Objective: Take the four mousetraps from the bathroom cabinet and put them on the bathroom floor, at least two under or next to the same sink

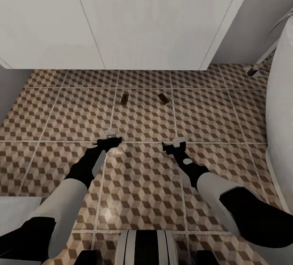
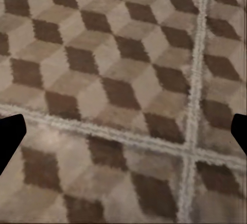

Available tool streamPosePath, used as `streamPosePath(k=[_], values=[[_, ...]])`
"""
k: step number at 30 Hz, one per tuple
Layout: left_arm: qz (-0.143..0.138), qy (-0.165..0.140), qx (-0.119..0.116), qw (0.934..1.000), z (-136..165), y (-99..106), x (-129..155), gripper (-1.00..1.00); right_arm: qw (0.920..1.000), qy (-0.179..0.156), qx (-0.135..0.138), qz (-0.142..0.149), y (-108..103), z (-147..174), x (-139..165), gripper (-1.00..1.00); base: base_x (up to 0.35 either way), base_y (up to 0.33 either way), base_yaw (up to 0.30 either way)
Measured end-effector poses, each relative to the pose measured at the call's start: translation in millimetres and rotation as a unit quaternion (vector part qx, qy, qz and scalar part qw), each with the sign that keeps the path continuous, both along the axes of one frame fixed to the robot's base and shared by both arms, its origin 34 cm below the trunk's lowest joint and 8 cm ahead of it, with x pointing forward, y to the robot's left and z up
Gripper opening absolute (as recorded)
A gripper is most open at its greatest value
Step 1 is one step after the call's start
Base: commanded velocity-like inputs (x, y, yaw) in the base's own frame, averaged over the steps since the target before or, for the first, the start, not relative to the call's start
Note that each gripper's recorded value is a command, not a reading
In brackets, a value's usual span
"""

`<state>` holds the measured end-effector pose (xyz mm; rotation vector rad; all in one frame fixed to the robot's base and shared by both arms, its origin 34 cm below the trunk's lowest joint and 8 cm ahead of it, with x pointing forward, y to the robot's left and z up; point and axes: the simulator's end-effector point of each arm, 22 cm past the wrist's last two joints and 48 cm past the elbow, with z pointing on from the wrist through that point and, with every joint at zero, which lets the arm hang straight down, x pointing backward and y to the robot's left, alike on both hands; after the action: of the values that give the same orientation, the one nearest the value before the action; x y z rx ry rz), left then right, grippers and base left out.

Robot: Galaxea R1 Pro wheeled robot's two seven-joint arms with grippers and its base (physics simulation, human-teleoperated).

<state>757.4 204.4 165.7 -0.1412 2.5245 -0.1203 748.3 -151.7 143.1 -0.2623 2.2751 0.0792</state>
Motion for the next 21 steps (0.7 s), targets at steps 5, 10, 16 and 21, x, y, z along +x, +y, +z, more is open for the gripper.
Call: streamPosePath(k=[5, 10, 16, 21], values=[[0.004, -0.004, 0.006, 1.0, -5, 7, -16, 1.0, 1.0, 0.0, -0.009, 0.002, -22, 5, -3, 1.0, 0.0, 0.0, 0.0], [0.007, 0.001, 0.011, 0.9999, -15, 11, -35, 1.0, 0.9999, 0.0, -0.013, 0.001, -34, 4, -23, 1.0, 0.0, 0.0, 0.0], [0.013, 0.003, 0.023, 0.9997, -26, 22, -58, 1.0, 0.9999, 0.002, -0.013, 0.001, -36, 7, -40, 1.0, 0.0, 0.0, 0.0], [0.012, 0.023, 0.026, 0.9993, -37, 25, -85, 1.0, 0.9998, 0.014, -0.013, 0.001, -36, 3, -66, 1.0, 0.0, 0.0, 0.0]])
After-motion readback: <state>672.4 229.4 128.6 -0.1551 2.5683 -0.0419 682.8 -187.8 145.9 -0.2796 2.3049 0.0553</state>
